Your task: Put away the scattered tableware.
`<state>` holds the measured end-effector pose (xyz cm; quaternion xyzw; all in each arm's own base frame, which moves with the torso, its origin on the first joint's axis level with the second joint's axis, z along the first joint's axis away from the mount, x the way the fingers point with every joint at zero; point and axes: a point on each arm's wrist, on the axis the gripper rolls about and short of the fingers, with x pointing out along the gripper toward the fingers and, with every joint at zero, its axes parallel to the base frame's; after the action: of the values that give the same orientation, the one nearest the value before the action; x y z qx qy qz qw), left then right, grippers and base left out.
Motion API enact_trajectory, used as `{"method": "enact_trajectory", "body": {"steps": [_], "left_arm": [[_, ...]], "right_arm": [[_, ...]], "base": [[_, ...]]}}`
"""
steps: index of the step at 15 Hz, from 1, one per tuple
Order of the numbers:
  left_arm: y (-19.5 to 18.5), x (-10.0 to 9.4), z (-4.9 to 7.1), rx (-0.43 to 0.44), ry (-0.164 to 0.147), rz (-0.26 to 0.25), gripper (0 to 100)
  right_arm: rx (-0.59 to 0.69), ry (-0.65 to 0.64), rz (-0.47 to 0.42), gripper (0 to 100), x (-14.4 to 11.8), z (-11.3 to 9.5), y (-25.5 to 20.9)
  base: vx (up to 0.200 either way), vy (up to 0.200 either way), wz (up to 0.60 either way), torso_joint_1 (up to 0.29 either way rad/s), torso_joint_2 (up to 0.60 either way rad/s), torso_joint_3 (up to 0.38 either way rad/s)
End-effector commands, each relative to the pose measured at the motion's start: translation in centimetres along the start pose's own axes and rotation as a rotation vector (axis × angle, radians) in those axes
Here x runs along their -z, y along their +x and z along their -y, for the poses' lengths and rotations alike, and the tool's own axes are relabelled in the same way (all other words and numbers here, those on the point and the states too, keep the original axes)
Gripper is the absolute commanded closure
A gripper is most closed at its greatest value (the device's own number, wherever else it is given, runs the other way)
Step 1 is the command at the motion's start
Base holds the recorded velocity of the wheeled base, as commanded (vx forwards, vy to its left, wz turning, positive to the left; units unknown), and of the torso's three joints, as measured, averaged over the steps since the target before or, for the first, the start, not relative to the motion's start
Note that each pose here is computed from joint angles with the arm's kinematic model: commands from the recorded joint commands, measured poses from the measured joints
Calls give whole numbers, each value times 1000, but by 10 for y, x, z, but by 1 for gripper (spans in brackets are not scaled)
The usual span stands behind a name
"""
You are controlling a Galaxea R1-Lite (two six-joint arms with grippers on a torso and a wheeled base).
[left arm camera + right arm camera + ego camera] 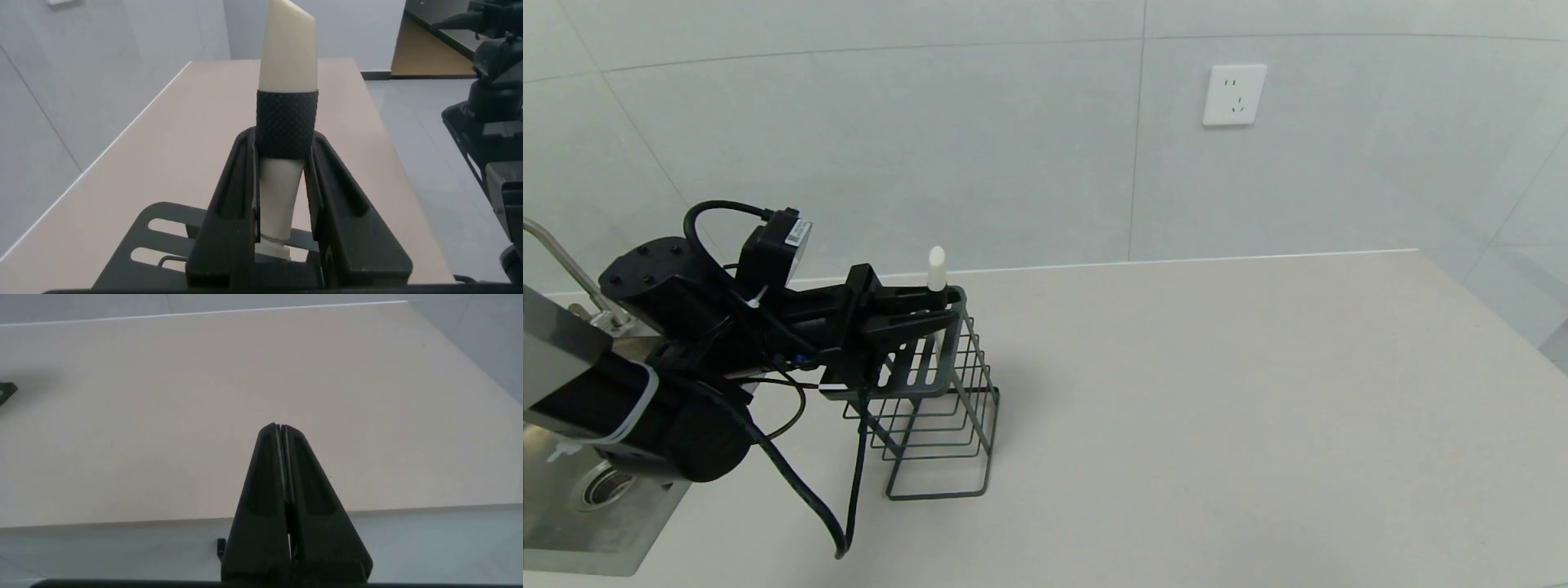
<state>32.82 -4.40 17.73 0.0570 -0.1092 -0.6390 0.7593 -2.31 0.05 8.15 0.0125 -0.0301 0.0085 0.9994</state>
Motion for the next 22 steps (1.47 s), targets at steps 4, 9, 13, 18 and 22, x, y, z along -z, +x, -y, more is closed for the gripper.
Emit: {"method": "enact_trajectory", "body": {"steps": [4,9,13,18,22], "left_arm": [[-1,1,0,-1,-3,-1,100],[-4,5,0,-12,-13,-8,100],[-6,3,1,-15,-9,-8,0],[-6,-7,4,-12,17,-1,0],[-9,-17,6,-21,39,3,0]], "right_arm": [[-1,0,-1,100,0,0,0],[-1,0,-1,100,0,0,0],[-2,0,-1,100,0,0,0],[-1,0,-1,100,0,0,0],[-2,-1,-1,100,0,0,0]], "base": [[0,0,0,0,0,0],[0,0,0,0,0,0],[0,0,0,0,0,0],[0,0,0,0,0,0],[0,0,0,0,0,0]]}}
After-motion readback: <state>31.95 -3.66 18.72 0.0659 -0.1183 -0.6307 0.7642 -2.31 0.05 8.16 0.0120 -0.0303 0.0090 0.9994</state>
